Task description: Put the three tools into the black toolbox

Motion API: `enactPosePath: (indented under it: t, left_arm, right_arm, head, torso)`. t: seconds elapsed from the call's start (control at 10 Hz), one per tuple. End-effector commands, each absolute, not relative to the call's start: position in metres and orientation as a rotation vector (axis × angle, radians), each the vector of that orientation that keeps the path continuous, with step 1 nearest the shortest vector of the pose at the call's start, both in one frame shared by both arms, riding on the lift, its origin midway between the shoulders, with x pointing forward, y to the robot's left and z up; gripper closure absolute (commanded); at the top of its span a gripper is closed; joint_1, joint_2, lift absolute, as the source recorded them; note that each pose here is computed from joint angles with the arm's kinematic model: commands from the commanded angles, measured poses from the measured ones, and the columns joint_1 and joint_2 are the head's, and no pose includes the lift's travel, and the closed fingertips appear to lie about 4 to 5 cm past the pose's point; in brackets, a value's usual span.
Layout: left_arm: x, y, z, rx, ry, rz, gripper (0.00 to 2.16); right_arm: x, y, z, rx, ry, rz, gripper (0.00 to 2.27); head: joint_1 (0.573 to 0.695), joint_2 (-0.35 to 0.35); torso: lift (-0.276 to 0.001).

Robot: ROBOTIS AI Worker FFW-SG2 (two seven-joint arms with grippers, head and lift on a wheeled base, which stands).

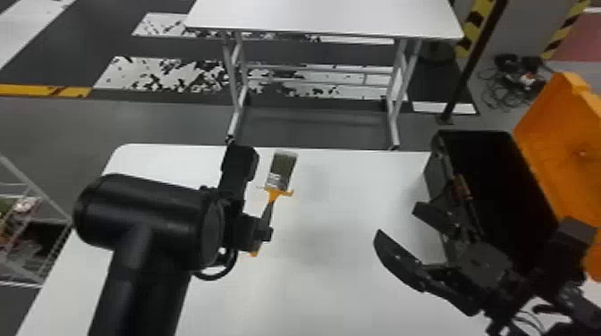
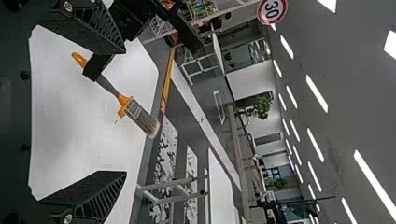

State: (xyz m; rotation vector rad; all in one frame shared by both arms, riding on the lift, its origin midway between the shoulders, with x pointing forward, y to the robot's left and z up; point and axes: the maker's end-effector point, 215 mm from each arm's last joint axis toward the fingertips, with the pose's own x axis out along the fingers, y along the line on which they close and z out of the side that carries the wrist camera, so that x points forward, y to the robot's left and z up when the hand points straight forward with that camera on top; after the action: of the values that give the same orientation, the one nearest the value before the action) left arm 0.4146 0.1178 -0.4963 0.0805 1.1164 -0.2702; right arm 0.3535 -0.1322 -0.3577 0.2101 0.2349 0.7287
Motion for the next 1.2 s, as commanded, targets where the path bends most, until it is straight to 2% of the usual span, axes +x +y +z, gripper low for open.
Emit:
enactPosePath:
  t: [0.0, 0.7, 1.1]
  left_arm:
    - [0.402, 0.107, -0.486, 0.056, 1.089, -0.298, 2.14]
    - [0.353, 0.074, -0.461, 0.053, 1.026, -0.368, 2.14]
    - [0.340, 0.063, -0.463, 0.067, 1.034, -0.391, 2.15]
  right_arm:
    - [0.359, -0.131, -0.361, 0.220, 0.249, 0.731, 0.08]
    - [0.394, -0.086, -0.407, 0.259, 0.418, 0.793, 0.08]
    - [0.407, -0.055, -0.432, 0.257, 0.481, 0.836, 0.08]
  head:
    - [0.695, -0.019]
    - [0.695, -0.037]
    - [0.695, 0.008]
  torso:
    - [-0.051]
    - [-0.051]
    - [-0.051]
